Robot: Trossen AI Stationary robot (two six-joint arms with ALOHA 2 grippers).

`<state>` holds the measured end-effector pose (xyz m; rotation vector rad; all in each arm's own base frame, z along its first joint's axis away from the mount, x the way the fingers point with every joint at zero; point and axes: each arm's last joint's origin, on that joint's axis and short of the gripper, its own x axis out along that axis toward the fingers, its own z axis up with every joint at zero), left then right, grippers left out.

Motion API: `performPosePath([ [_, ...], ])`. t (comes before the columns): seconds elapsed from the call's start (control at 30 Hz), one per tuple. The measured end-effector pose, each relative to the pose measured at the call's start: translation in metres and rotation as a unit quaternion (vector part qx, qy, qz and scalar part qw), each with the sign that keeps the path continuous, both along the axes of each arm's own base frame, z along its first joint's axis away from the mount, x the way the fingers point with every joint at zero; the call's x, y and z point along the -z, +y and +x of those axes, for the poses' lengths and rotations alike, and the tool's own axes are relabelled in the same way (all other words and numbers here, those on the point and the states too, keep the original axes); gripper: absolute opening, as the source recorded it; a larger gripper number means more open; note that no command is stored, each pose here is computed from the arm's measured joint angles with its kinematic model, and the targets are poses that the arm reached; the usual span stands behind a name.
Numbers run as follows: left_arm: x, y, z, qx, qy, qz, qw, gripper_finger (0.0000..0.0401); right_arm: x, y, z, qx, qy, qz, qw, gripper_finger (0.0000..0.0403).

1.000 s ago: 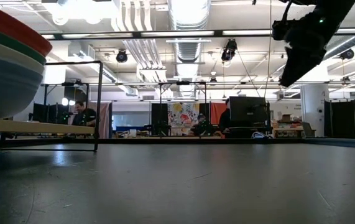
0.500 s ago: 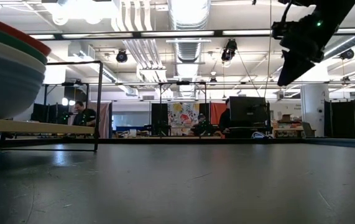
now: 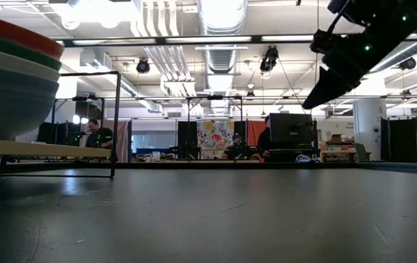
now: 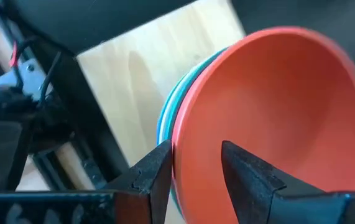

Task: Place and stack bowls onto a shelf
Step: Stack the orange bowl on the green bowl on the shelf, then return to Home Position

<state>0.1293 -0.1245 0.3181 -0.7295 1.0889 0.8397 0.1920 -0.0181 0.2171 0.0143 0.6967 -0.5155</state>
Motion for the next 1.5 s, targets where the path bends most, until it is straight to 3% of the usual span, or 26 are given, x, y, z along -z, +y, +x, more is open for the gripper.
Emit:
performPosePath([
  [0.17, 0.010, 0.002, -0.003, -0.007, 0.017, 0.007, 1.000, 0.0121, 0.019, 0.001, 0.001, -0.066, -0.081, 0.034, 0.994, 0.0219],
  [0.27, 0.014, 0.004, -0.003, -0.008, 0.014, 0.020, 1.000, 0.0121, 0.026, 0.000, 0.000, -0.070, -0.133, 0.039, 0.988, 0.0219],
  [0.6, 0.011, 0.012, -0.004, 0.002, -0.061, 0.082, 0.995, 0.0121, 0.049, 0.002, -0.011, -0.104, -0.233, 0.045, 0.966, 0.0219],
  [0.87, 0.002, 0.022, -0.010, 0.016, -0.111, 0.108, 0.988, 0.0121, 0.069, 0.003, -0.028, -0.103, -0.273, 0.044, 0.955, 0.0219],
  [1.1, -0.007, 0.031, -0.012, 0.020, -0.188, 0.166, 0.968, 0.0121, 0.077, 0.004, -0.037, -0.099, -0.297, 0.060, 0.948, 0.0219],
  [1.5, -0.015, 0.036, -0.012, 0.045, -0.245, 0.251, 0.935, 0.0121, 0.081, 0.003, -0.038, -0.096, -0.266, 0.030, 0.959, 0.0219],
])
